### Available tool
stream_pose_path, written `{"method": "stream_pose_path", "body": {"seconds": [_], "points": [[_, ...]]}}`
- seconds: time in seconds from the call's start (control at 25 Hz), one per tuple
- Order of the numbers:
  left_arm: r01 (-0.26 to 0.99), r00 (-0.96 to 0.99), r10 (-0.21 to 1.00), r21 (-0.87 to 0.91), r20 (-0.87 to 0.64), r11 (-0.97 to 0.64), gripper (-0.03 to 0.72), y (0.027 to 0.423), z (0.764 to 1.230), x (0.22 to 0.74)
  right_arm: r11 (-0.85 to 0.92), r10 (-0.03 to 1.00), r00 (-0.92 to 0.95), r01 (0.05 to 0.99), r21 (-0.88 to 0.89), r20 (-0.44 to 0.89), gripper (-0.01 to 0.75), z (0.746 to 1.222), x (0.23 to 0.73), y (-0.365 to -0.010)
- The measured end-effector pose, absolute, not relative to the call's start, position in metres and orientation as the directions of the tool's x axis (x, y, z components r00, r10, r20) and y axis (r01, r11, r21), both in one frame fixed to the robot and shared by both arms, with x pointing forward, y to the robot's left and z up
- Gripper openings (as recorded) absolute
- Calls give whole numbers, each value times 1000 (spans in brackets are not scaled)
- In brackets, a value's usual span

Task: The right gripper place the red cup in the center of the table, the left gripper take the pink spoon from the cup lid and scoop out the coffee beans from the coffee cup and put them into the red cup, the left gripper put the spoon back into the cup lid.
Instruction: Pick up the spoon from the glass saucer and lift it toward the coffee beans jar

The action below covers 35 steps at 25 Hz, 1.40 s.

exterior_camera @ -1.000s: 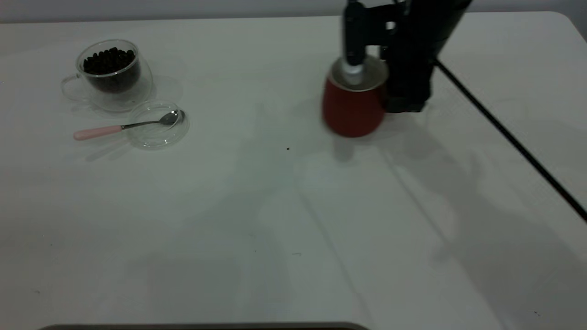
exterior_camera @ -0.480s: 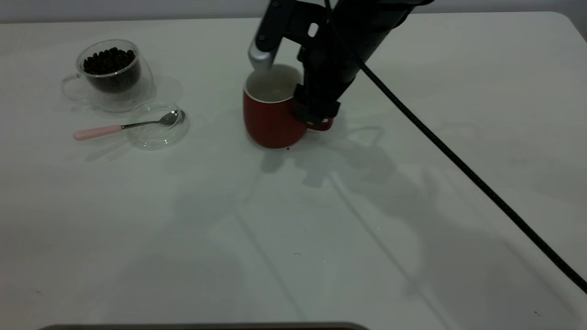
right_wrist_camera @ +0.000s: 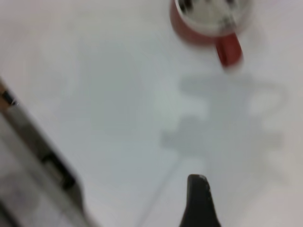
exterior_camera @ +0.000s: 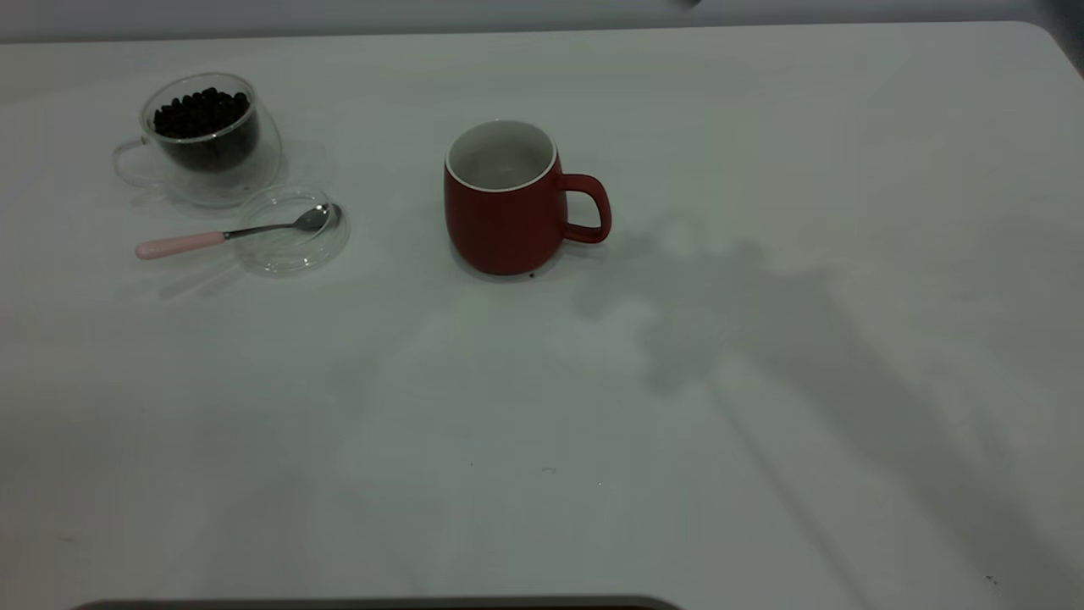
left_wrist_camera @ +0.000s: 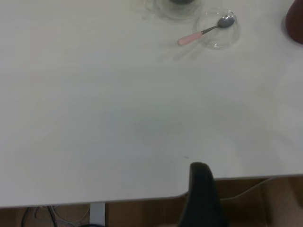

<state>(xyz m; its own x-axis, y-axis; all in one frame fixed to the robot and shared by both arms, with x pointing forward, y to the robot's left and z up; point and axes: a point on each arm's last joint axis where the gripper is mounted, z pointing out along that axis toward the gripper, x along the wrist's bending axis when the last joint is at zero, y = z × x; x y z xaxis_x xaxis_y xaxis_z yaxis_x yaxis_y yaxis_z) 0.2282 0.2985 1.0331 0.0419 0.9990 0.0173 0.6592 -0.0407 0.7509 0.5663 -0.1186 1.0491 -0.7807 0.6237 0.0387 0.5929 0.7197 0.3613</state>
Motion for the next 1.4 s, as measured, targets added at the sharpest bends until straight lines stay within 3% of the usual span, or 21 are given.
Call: {"method": "stream_pose_path", "body": {"seconds": [0.16,0.4,0.96,1.4], "points": [[659,42,999,751,17,-41,590,299,1033,228,660,719,-695,680,320,-8,586,1103,529,-149],[659,42,999,751,17,-41,590,299,1033,228,615,758,-651,689,384,-45,586,1132,469,-181],[659,42,999,751,17,-41,590,299,1033,228,419,888,-459,836,354,35,586,1064,332,-250],[659,42,999,751,17,-41,590,299,1033,228,160,974,-224,734,660,14,586,1039,278,-288]]}}
